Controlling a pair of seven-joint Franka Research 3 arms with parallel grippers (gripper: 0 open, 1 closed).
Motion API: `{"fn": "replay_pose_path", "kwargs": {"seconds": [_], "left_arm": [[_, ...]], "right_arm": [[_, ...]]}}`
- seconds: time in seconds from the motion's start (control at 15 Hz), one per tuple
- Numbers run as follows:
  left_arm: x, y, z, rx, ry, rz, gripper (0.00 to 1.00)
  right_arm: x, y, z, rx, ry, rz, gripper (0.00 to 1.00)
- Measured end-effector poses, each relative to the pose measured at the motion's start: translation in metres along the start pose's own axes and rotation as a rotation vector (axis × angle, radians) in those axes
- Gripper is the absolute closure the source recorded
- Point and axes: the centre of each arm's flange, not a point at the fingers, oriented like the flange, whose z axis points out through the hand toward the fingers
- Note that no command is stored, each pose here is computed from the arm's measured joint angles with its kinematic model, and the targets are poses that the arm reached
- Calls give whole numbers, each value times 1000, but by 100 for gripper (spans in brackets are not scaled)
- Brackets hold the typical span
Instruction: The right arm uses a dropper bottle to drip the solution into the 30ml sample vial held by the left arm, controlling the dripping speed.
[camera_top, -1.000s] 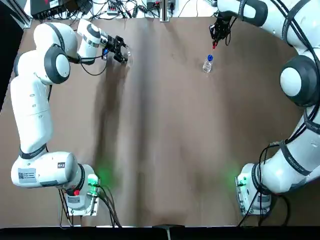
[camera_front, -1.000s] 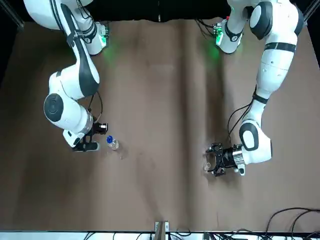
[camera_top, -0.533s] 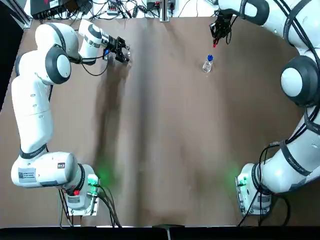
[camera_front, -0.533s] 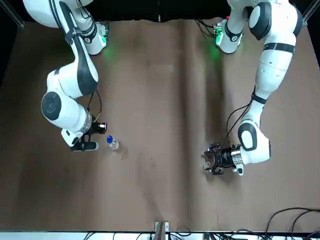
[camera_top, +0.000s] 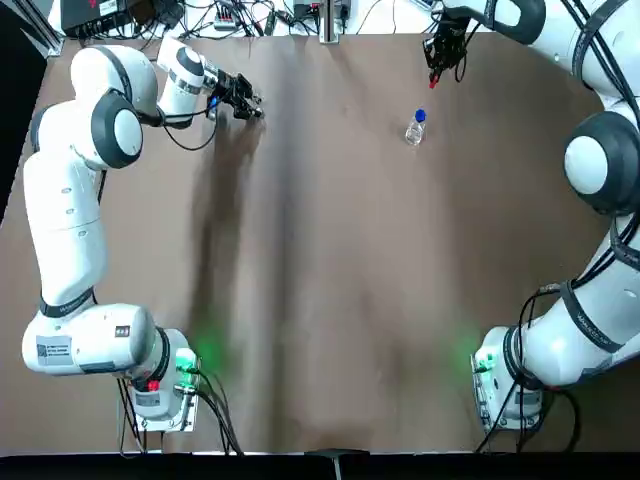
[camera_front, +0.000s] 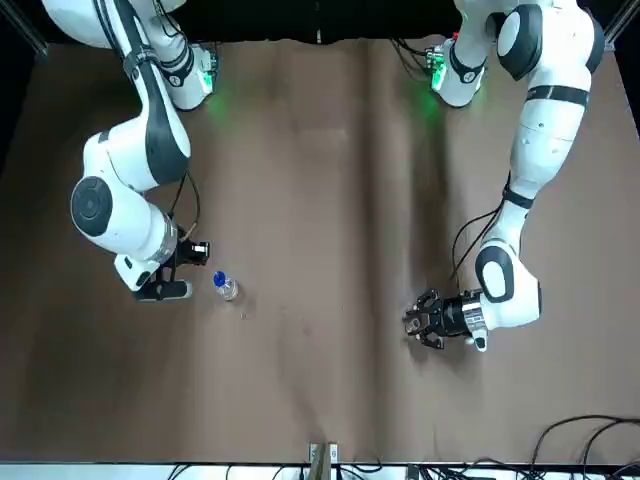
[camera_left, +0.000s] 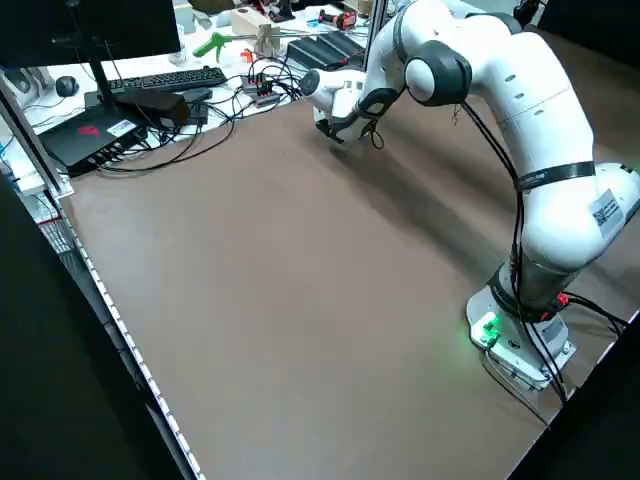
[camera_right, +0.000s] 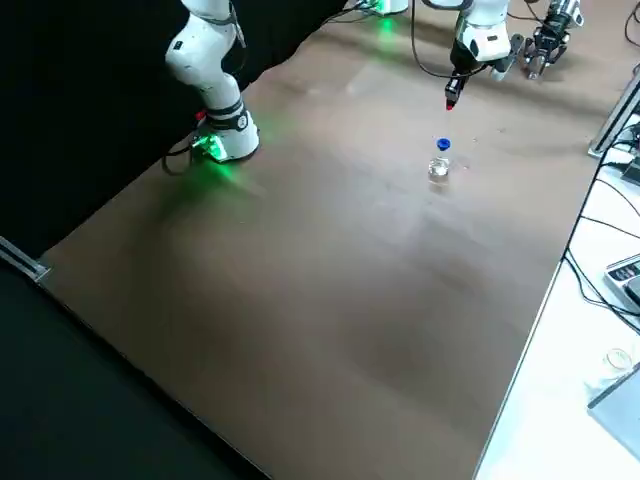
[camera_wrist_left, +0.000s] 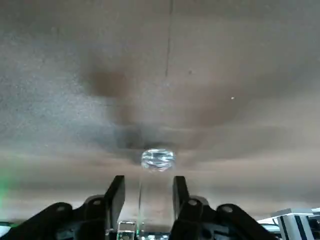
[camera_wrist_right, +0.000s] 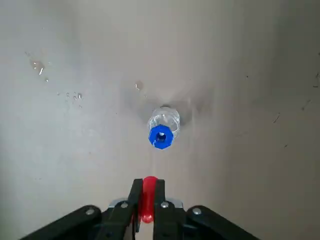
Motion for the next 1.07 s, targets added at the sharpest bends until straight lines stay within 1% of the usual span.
{"fn": "replay_pose_path", "kwargs": {"seconds": [0.07, 0.33, 0.47, 0.53, 0.6, 0.73, 1.07], "left_arm": [[0, 0, 0, 0, 0, 1, 53], [0, 0, 0, -1, 1, 1, 53], [0, 0, -1, -1, 1, 1, 56], [0, 1, -1, -2, 1, 1, 60], [0, 1, -1, -2, 1, 2, 67], [0, 1, -1, -3, 1, 3, 69], [-5, 2, 1, -2, 0, 11, 68]], "right_arm": [[0, 0, 0, 0, 0, 0, 87], [1, -2, -4, 4, 8, 4, 87], [1, -3, -6, 12, 10, 10, 87], [1, -4, -7, 20, 10, 14, 88], [1, -4, -7, 22, 10, 15, 88], [2, -4, -8, 24, 12, 17, 88], [2, -8, -14, 55, 17, 26, 88]]}}
